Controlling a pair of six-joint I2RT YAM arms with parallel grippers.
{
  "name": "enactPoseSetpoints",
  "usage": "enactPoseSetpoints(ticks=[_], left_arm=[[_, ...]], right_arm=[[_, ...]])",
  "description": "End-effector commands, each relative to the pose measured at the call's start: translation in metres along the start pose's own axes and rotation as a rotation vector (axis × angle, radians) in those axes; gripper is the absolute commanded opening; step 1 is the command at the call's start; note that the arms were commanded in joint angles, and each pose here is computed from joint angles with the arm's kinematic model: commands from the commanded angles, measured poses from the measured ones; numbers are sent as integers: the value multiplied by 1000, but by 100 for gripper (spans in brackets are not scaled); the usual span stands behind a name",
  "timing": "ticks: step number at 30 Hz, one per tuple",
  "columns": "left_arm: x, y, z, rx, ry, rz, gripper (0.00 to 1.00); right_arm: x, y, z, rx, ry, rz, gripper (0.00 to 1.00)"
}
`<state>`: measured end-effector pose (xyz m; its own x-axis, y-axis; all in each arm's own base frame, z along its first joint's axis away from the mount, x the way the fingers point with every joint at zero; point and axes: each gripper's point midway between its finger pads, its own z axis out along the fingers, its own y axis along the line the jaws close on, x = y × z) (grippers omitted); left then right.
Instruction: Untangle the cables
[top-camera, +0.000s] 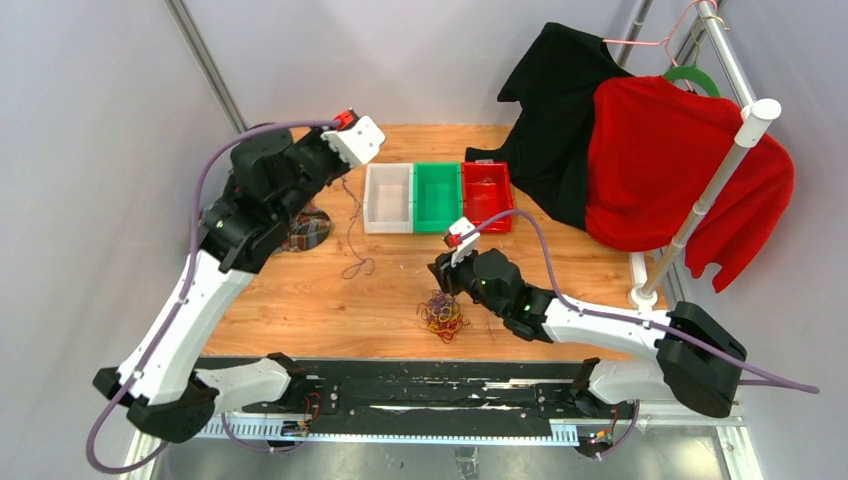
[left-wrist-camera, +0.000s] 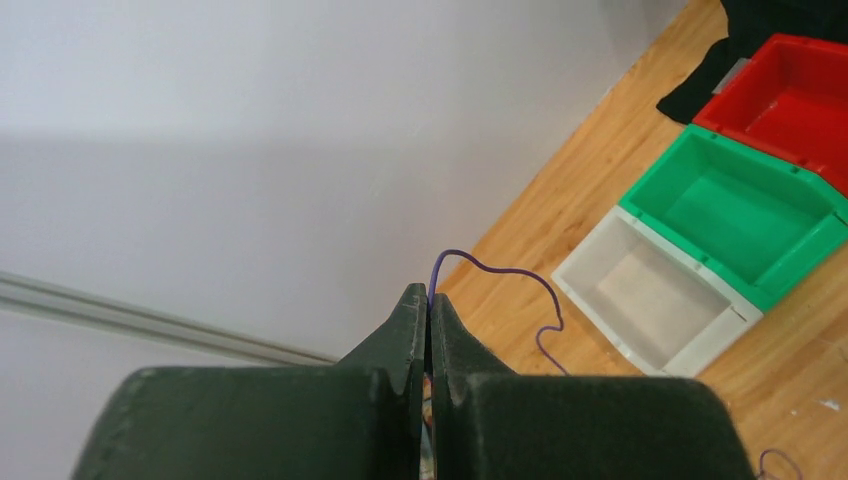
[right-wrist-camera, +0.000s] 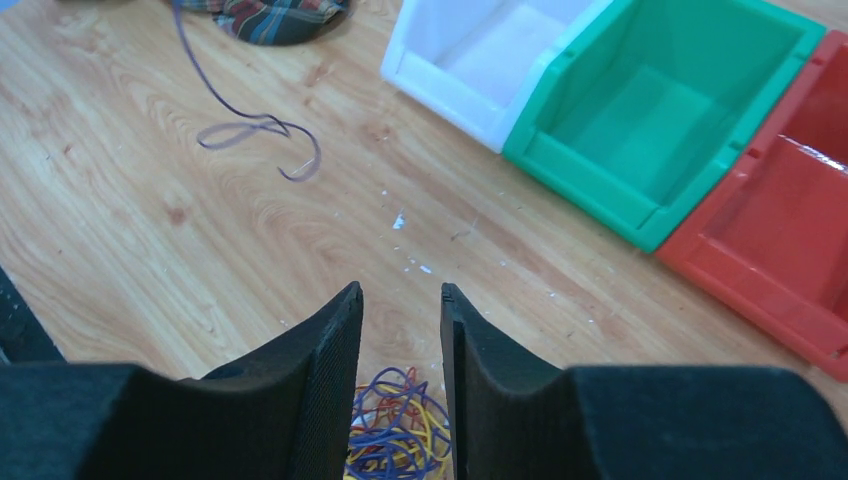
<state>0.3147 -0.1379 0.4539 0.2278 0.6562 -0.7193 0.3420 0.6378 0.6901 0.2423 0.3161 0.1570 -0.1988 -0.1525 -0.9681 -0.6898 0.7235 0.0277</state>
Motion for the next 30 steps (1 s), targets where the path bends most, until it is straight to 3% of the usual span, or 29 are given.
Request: enactPoseSetpoints(ticks=[1, 9, 15, 19, 27, 30], left_arm=[[-34, 28, 16, -70, -87, 19, 0], [-68, 51, 44, -102, -148, 54, 1], [-68, 47, 68, -106, -149, 66, 0], [-51, 34, 91, -91, -125, 64, 0], [21, 22, 146, -84, -5, 15, 0], [25, 24, 153, -85, -9, -10, 0]], right_arm=[[-7, -19, -5, 57, -12, 34, 35], [-3, -44, -8, 119, -1, 68, 34], [5, -56, -9, 147, 4, 95, 33], [9, -56, -7, 143, 3, 108, 32], [12, -51, -4, 120, 2, 128, 29], [13, -51, -4, 121, 3, 128, 29]])
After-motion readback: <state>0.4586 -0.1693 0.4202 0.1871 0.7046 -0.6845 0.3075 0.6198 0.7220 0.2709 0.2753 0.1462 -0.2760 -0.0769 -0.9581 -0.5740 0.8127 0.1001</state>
